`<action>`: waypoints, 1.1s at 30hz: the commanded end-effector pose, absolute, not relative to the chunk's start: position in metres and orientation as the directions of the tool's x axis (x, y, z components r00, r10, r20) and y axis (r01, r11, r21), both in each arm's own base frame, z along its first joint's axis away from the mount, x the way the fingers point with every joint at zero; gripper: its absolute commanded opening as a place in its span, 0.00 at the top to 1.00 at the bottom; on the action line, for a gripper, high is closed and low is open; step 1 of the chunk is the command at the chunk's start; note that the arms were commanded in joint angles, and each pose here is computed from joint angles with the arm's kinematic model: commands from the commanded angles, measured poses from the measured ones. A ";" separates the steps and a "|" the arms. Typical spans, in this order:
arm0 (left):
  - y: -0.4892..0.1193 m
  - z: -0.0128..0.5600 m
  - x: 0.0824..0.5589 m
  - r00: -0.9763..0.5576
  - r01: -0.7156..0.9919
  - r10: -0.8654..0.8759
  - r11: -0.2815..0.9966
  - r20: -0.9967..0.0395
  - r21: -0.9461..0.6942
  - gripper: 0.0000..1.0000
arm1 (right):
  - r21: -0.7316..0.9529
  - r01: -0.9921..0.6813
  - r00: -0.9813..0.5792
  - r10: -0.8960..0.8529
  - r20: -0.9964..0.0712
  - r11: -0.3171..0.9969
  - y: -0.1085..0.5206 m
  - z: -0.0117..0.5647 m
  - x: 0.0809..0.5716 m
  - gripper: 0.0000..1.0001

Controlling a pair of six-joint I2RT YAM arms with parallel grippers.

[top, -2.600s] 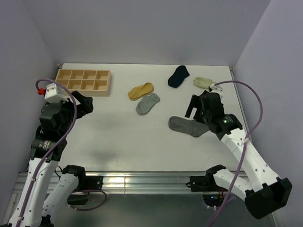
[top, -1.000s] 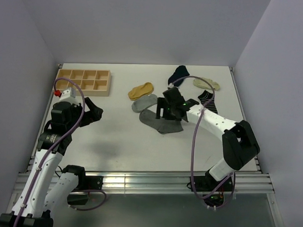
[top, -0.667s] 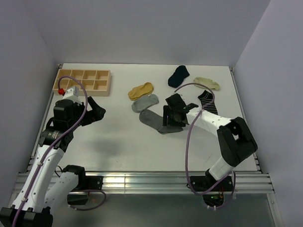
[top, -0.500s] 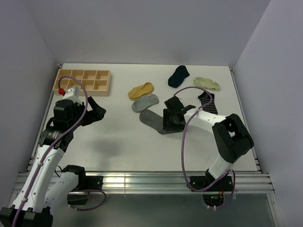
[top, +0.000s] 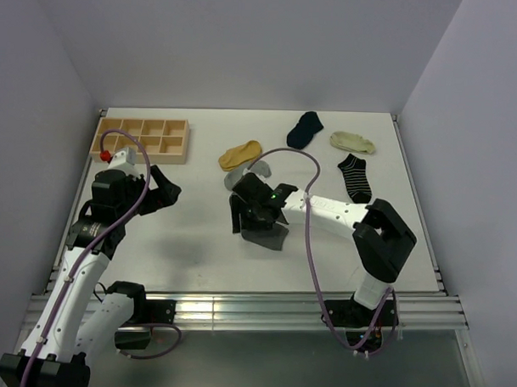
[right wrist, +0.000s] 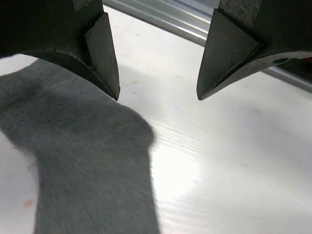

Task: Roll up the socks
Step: Adjust the sock at the center of the board.

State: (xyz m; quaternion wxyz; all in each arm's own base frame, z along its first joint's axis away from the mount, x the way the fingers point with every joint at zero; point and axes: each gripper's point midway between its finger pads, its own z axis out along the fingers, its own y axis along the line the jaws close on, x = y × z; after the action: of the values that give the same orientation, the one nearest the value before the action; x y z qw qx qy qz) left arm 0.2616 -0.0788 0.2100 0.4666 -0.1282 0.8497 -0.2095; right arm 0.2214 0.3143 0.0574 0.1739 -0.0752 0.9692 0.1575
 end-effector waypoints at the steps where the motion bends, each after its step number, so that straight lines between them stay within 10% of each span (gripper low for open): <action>1: -0.084 0.219 0.264 -0.526 0.021 -0.398 0.878 -0.752 -0.479 0.01 | 0.301 -0.164 -0.897 -0.015 -0.442 0.939 0.317 0.104 0.240 0.28; 19: -0.223 0.187 0.250 -0.688 0.263 -0.203 0.825 -0.697 -0.500 0.01 | 0.193 0.068 -0.904 0.142 -0.402 0.979 0.194 0.045 0.244 0.49; 33: -0.369 0.133 0.205 -0.598 0.522 0.215 0.836 -0.772 -0.171 0.07 | 0.274 0.145 -0.847 0.263 -0.462 0.951 0.167 0.067 0.245 0.54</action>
State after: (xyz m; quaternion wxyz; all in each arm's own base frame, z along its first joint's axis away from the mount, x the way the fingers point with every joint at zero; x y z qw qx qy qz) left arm 0.1965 -0.3467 0.1145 0.3412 0.2021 0.8942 -0.2076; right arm 0.2278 0.1760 0.0378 0.2001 0.0777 0.9710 0.1052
